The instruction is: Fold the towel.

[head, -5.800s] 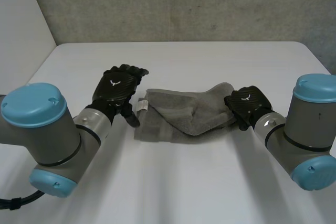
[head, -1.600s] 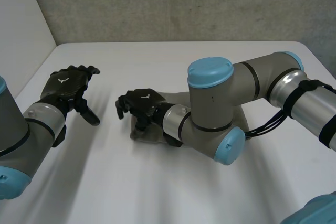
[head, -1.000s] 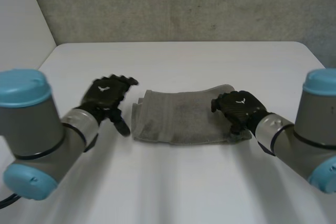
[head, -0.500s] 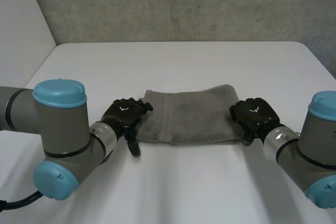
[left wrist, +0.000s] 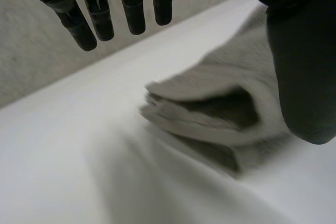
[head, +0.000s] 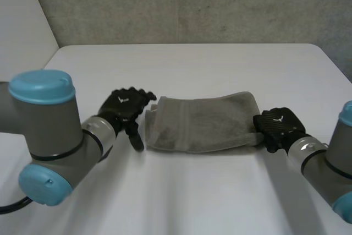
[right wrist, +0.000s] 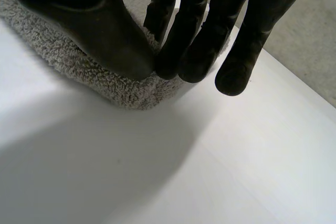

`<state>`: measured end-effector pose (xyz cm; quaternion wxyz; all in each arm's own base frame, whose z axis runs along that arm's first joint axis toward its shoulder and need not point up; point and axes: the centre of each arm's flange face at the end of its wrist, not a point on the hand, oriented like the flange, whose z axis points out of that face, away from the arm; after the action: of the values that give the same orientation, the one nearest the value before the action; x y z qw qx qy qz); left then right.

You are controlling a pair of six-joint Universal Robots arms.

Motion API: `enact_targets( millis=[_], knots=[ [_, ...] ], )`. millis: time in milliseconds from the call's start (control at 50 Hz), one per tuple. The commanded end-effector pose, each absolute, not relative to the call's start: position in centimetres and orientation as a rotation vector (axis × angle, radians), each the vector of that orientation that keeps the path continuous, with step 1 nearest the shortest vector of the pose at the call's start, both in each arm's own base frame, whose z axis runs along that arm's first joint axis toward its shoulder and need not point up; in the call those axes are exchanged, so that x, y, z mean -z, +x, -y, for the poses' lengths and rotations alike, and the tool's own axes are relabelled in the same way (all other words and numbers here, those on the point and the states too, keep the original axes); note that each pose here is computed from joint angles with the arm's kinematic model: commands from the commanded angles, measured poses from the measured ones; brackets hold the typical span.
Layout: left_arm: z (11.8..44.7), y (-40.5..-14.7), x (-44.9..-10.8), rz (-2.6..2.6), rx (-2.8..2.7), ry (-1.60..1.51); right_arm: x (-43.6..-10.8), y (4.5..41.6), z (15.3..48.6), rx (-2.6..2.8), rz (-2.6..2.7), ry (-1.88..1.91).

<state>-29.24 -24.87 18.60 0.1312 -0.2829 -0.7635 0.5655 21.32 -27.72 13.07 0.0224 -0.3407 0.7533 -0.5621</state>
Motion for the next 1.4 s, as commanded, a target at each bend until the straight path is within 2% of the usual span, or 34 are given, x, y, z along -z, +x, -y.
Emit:
enact_targets(
  millis=[20,120,200,240,260,280,300,340,360,400,420,460,520,600,660,680,700,740,820,920,980,1020,1060,1140,1200,1300,1400],
  knots=[
    [25.9,-28.7,-21.5,2.163,-1.744,-0.769,-13.3,18.2,28.6,1.731,-2.402,-0.986],
    [26.1,-28.7,-22.4,2.137,-1.763,-0.734,-14.8,16.4,29.8,1.759,-2.423,-0.99],
    [26.3,-28.9,-22.7,2.122,-1.768,-0.714,-16.6,16.6,30.9,1.822,-2.369,-1.065],
    [26.4,-28.9,-23.0,2.113,-1.775,-0.707,-18.8,20.0,30.2,1.847,-2.224,-1.167],
    [26.5,-29.0,-23.2,2.105,-1.781,-0.701,-18.8,20.0,30.1,1.847,-2.223,-1.168],
    [26.6,-29.0,-23.5,2.098,-1.788,-0.698,-20.0,22.7,29.1,1.85,-2.118,-1.226],
    [26.6,-29.0,-23.5,2.098,-1.788,-0.698,-20.0,22.8,29.1,1.85,-2.116,-1.226],
    [26.8,-29.2,-24.0,2.078,-1.803,-0.684,-21.9,27.2,26.9,1.84,-1.942,-1.294],
    [26.8,-29.2,-24.0,2.078,-1.803,-0.684,-22.0,27.2,26.8,1.84,-1.941,-1.295],
    [26.9,-29.3,-24.2,2.071,-1.806,-0.675,-21.5,30.7,24.3,1.766,-1.832,-1.354],
    [27.0,-29.3,-24.4,2.065,-1.808,-0.663,-21.5,30.8,24.3,1.766,-1.832,-1.355],
    [27.0,-29.4,-24.5,2.06,-1.806,-0.649,-19.5,33.9,21.2,1.648,-1.756,-1.441],
    [27.1,-29.5,-24.4,2.061,-1.788,-0.623,-18.3,35.8,19.2,1.59,-1.72,-1.487],
    [27.0,-29.6,-23.8,2.072,-1.762,-0.612,-17.9,35.7,19.4,1.604,-1.79,-1.444],
    [27.1,-29.7,-23.4,2.081,-1.75,-0.617,-19.1,34.9,20.6,1.659,-1.876,-1.278],
    [27.0,-29.9,-23.0,2.088,-1.739,-0.622,-20.7,33.9,21.6,1.71,-1.904,-1.159],
    [27.0,-30.0,-22.7,2.093,-1.729,-0.627,-20.8,33.9,21.6,1.711,-1.904,-1.158],
    [27.1,-30.1,-22.4,2.098,-1.723,-0.631,-22.5,30.9,24.1,1.754,-1.977,-0.932],
    [27.1,-30.7,-22.2,2.092,-1.716,-0.645,-22.7,28.6,25.7,1.741,-2.025,-0.777],
    [26.8,-33.3,-22.3,2.022,-1.713,-0.693,-22.7,27.0,26.8,1.717,-2.042,-0.703],
    [27.0,-33.9,-22.2,2.007,-1.714,-0.699,-22.2,26.3,27.5,1.706,-2.071,-0.685],
    [27.1,-35.4,-21.7,1.985,-1.701,-0.722,-21.8,26.2,27.7,1.694,-2.084,-0.682],
    [26.9,-36.3,-21.4,1.976,-1.685,-0.739,-19.7,26.4,28.3,1.631,-2.132,-0.685],
    [26.5,-38.4,-19.6,1.985,-1.621,-0.79,-18.3,26.8,28.9,1.589,-2.16,-0.69],
    [26.4,-39.0,-18.8,1.998,-1.595,-0.805,-17.2,27.1,29.5,1.564,-2.181,-0.689],
    [26.3,-40.2,-15.6,2.072,-1.529,-0.841,-15.6,27.4,30.3,1.531,-2.202,-0.692],
    [26.1,-40.2,-13.8,2.134,-1.501,-0.846,-14.1,28.2,30.9,1.452,-2.196,-0.721]
  ],
)
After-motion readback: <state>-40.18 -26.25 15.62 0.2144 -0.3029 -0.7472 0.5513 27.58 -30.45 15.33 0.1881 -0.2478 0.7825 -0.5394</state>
